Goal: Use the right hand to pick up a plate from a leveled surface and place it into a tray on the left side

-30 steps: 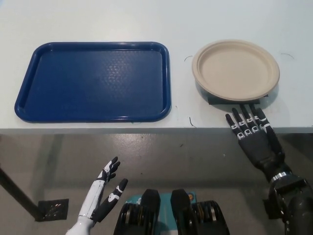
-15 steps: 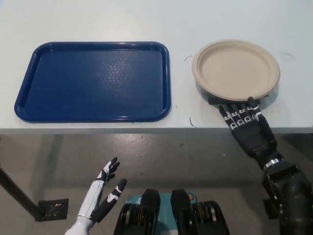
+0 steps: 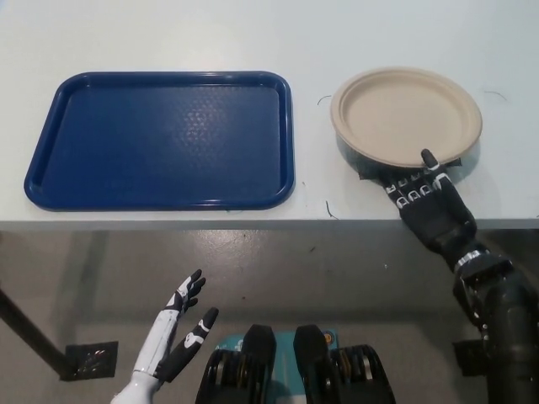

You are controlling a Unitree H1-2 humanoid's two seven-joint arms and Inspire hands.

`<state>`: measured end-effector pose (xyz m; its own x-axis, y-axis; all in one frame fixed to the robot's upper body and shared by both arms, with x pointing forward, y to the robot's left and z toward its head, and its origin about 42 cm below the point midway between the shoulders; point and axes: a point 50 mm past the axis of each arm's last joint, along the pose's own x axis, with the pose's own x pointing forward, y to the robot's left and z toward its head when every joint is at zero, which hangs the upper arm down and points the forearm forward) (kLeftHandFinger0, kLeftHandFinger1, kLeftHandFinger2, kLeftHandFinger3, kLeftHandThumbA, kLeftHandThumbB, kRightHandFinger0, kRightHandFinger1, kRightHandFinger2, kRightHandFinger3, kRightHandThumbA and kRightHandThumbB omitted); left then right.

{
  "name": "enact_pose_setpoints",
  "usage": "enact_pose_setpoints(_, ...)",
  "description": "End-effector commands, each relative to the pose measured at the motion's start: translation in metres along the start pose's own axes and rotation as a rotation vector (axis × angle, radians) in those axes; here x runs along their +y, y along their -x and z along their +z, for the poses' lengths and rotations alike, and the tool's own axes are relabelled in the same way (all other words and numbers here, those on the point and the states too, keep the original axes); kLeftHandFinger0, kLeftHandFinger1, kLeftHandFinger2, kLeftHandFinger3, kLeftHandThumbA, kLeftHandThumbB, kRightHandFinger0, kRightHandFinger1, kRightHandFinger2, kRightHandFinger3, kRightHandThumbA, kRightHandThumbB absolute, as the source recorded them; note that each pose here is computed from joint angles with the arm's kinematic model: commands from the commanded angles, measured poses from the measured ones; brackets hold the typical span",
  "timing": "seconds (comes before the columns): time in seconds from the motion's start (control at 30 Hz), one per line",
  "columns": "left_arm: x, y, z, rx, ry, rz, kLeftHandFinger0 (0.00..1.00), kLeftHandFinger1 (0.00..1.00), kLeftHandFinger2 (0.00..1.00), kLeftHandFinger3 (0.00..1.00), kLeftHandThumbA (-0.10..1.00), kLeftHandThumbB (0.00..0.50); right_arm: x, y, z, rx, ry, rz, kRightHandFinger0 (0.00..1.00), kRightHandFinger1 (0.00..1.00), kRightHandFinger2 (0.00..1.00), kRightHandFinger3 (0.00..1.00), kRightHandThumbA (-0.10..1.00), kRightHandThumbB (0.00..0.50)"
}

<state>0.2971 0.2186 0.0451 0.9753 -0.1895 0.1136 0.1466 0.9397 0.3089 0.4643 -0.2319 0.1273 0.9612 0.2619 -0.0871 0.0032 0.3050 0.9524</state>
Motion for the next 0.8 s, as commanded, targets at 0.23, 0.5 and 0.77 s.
enact_pose_setpoints(0.23, 0.01, -0.008, 0.012, -0.082, -0.004, 0.007, 1.0, 1.0, 1.0, 1.0, 0.84, 0.205, 0.035, -0.024, 0.014, -0.028, 0.132, -0.378, 0.0, 0.04, 0.49, 0.89, -0.1, 0.014)
enact_pose_setpoints(0.5, 0.01, -0.008, 0.012, -0.081, -0.008, 0.006, 1.0, 1.0, 1.0, 1.0, 0.85, 0.217, 0.033, -0.02, 0.014, -0.018, 0.109, -0.368, 0.0, 0.1, 0.58, 0.64, -0.1, 0.012)
enact_pose_setpoints(0.77, 0.011, -0.011, 0.014, -0.089, -0.01, 0.005, 1.0, 1.0, 1.0, 1.0, 0.85, 0.205, 0.04, -0.007, 0.01, -0.047, 0.143, -0.324, 0.0, 0.17, 0.58, 0.76, -0.1, 0.016)
